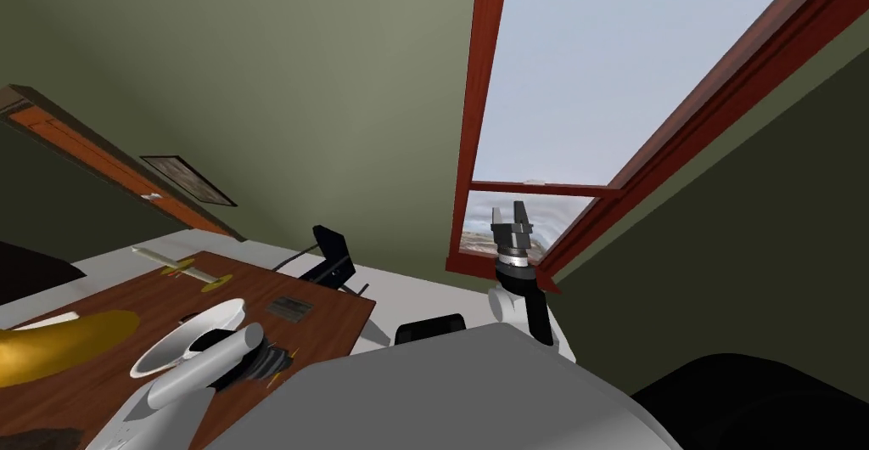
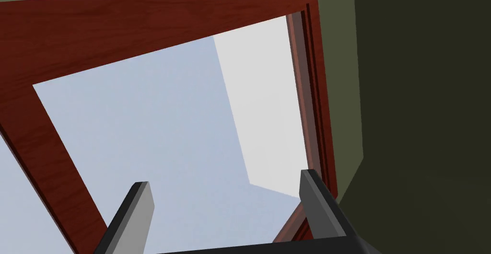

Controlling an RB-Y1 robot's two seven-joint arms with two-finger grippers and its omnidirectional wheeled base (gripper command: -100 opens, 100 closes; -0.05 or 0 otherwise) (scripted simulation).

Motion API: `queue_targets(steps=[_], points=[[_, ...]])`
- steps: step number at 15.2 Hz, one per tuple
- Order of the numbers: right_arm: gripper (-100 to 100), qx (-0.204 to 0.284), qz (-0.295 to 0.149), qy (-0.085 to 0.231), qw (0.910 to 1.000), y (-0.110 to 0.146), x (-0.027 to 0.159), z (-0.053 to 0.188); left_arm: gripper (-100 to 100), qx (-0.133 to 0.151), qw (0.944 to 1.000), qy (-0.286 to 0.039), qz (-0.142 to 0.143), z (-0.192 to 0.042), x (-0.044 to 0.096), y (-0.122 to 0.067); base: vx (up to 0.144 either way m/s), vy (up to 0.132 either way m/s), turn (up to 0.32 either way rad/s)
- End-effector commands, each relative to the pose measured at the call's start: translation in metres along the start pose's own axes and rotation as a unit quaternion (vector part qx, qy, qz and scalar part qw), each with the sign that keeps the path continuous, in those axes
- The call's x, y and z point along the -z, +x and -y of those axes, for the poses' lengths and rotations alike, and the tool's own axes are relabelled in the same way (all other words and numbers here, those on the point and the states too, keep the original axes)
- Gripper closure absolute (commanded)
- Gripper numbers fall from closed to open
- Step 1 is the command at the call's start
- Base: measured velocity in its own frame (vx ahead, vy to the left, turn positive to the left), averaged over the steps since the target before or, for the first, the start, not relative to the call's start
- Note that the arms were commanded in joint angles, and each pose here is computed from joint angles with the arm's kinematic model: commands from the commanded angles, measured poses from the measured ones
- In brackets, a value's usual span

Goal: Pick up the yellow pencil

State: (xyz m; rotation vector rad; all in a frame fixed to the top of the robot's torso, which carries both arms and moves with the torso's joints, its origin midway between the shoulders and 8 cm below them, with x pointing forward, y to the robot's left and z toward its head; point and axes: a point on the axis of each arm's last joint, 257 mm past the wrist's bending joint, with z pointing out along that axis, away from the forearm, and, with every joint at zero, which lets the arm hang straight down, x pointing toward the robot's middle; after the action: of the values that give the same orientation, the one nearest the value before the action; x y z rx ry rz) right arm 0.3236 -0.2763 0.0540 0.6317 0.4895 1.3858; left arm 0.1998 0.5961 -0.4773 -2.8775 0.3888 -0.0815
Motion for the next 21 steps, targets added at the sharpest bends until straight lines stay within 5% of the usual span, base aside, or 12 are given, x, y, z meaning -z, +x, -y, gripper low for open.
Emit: queue_targets(steps=[1, 6, 11, 18, 19, 21], points=[[0, 0.0, 0.0, 0.0, 1.0, 0.0, 0.0, 0.0, -100, 0.026, 0.999, -0.032, 0.017, -0.013, -0.004, -0.014, -0.012, 0.045, -0.27], [0, 0.0, 0.0, 0.0, 1.0, 0.0, 0.0, 0.0, -100, 0.057, 0.995, -0.072, 0.039, -0.029, -0.005, -0.029, -0.012, 0.046, -0.194], [0, 0.0, 0.0, 0.0, 1.0, 0.0, 0.0, 0.0, -100, 0.099, 0.9853, -0.122, 0.067, -0.048, -0.004, -0.047, -0.014, 0.049, -0.214], [0, 0.0, 0.0, 0.0, 1.0, 0.0, 0.0, 0.0, -100, 0.088, 0.9877, -0.114, 0.061, -0.059, -0.019, -0.046, 0.012, 0.016, 0.024], [0, 0.0, 0.0, 0.0, 1.0, 0.0, 0.0, 0.0, 100, 0.088, 0.9879, -0.113, 0.061, -0.059, -0.02, -0.046, 0.0, 0.0, 0.0], [0, 0.0, 0.0, 0.0, 1.0, 0.0, 0.0, 0.0, 100, 0.088, 0.988, -0.112, 0.061, -0.059, -0.02, -0.045, 0.0, 0.0, 0.0]])
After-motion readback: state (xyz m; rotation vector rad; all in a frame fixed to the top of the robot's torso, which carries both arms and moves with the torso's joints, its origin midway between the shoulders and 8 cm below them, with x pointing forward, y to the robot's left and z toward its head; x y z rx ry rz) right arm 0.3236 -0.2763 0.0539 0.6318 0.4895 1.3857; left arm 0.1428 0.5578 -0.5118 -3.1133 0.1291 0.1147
